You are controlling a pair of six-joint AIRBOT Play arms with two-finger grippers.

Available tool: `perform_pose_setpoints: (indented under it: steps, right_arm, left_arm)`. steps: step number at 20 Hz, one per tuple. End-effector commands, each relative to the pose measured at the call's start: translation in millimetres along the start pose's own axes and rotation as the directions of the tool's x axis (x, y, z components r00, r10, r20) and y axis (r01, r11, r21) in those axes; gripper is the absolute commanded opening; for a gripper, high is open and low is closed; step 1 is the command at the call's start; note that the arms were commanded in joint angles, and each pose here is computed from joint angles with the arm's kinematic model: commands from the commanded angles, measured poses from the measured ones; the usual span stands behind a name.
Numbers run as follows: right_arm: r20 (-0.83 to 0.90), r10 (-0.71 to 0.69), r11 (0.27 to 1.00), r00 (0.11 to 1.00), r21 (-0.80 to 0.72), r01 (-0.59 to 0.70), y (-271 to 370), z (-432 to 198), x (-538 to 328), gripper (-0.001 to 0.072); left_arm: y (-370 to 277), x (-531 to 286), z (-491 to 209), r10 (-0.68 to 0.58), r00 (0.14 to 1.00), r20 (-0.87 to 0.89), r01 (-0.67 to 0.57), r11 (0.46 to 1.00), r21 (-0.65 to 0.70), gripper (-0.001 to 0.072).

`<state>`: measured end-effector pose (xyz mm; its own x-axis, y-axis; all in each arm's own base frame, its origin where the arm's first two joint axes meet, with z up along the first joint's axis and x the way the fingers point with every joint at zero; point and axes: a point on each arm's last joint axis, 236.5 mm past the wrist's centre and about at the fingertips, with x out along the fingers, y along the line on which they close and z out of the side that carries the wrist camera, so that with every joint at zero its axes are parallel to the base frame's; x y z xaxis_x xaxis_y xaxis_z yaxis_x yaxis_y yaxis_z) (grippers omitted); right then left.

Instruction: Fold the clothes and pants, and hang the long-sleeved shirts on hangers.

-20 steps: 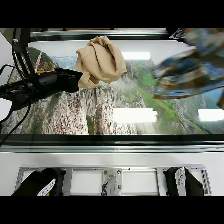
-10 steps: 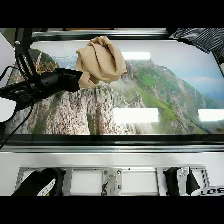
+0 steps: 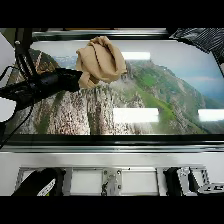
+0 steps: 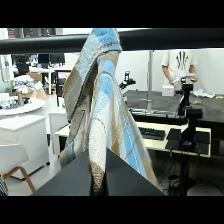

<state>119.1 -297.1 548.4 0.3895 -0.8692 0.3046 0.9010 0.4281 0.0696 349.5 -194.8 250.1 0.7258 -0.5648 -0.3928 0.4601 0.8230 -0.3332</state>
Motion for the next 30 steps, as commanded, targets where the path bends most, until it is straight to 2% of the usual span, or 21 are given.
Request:
perform_pose_setpoints:
  steps: [1, 11, 21, 27, 29, 30]
  right_arm:
    - [0.014, -0.004, 1.000, 1.000, -0.003, 0.004, 0.1, 7.5, -5.3, 0.0009]
    - [0.025, -0.016, 1.000, 1.000, -0.011, 0.016, -4.2, 5.9, 2.4, 0.0010]
    - [-0.134, -0.161, 0.986, 0.978, 0.016, 0.164, -62.5, -47.1, 23.5, 0.0010]
    - [-0.197, -0.163, 0.985, 0.967, 0.018, 0.170, -66.2, -66.4, 27.3, 0.0013]
    - [-0.206, -0.162, 0.985, 0.965, 0.018, 0.170, -65.7, -68.0, 26.0, 0.0029]
    - [-0.205, -0.162, 0.985, 0.965, 0.018, 0.169, -65.5, -67.5, 25.8, 0.0131]
  left_arm:
    - [0.3, 0.2, -2.8, 0.000, 1.000, -0.012, 0.000, 1.000, -0.001, 0.0012]
    - [0.0, 0.2, -6.2, -0.001, 1.000, -0.026, 0.001, 1.000, -0.001, 0.0012]
    - [0.0, 0.1, -6.1, -0.001, 1.000, -0.026, 0.001, 1.000, -0.001, 0.0012]
    - [-0.1, 0.1, -5.7, -0.001, 1.000, -0.024, 0.001, 1.000, -0.001, 0.0012]
    - [-0.1, 0.1, -5.8, -0.001, 1.000, -0.024, 0.001, 1.000, -0.001, 0.0012]
    - [-0.1, 0.1, -5.8, -0.001, 1.000, -0.024, 0.001, 1.000, -0.001, 0.0012]
